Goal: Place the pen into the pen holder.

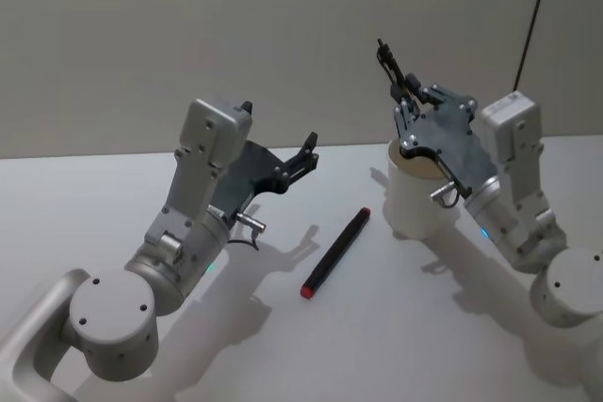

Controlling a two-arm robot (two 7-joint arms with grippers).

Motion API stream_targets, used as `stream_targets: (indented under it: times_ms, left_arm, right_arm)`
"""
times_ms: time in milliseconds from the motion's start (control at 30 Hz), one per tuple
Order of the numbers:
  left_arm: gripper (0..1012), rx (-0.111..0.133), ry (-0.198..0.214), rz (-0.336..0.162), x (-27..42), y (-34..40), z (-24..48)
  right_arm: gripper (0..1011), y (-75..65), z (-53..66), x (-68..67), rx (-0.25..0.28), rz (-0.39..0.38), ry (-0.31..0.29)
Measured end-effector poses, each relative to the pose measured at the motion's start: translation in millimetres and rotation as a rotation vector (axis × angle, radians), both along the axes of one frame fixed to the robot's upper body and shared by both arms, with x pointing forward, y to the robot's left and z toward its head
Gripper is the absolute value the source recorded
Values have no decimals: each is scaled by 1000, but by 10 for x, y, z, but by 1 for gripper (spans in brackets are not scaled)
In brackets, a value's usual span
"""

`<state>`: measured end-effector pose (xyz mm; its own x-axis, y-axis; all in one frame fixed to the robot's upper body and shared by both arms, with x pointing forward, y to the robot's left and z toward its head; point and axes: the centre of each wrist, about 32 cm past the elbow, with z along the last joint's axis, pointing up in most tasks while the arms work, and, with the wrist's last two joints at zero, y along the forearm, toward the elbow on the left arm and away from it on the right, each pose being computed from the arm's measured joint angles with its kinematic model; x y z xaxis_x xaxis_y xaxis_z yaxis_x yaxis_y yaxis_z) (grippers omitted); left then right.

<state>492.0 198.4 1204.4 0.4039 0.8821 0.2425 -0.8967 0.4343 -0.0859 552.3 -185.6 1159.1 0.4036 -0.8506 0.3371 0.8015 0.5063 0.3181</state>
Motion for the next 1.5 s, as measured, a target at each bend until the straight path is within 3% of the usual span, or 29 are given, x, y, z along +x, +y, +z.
stream_targets:
  times_ms: [300, 500, 567, 900, 967, 1100, 1300, 1500]
  left_arm:
    - [1001, 0, 0, 0, 0, 0, 0]
    - [1001, 0, 0, 0, 0, 0, 0]
    - [1001, 0, 0, 0, 0, 0, 0]
    - [1001, 0, 0, 0, 0, 0, 0]
    - [1001, 0, 0, 0, 0, 0, 0]
    - [1001, 0, 0, 0, 0, 0, 0]
    - [1001, 0, 0, 0, 0, 0, 0]
    - [1001, 0, 0, 0, 0, 0, 0]
  right_arm:
    - [151, -18, -63, -32, -19, -11, 9]
    - [289, -24, -87, -46, -26, -15, 12]
    - [387, -25, -91, -48, -27, -15, 13]
    - [660, -28, -106, -56, -32, -17, 15]
    - [768, -29, -110, -58, -33, -18, 16]
    - [874, -31, -111, -59, -33, -18, 17]
    - [1001, -64, -49, -73, -4, -21, 17]
    - [1001, -146, 51, -134, 38, -31, 23]
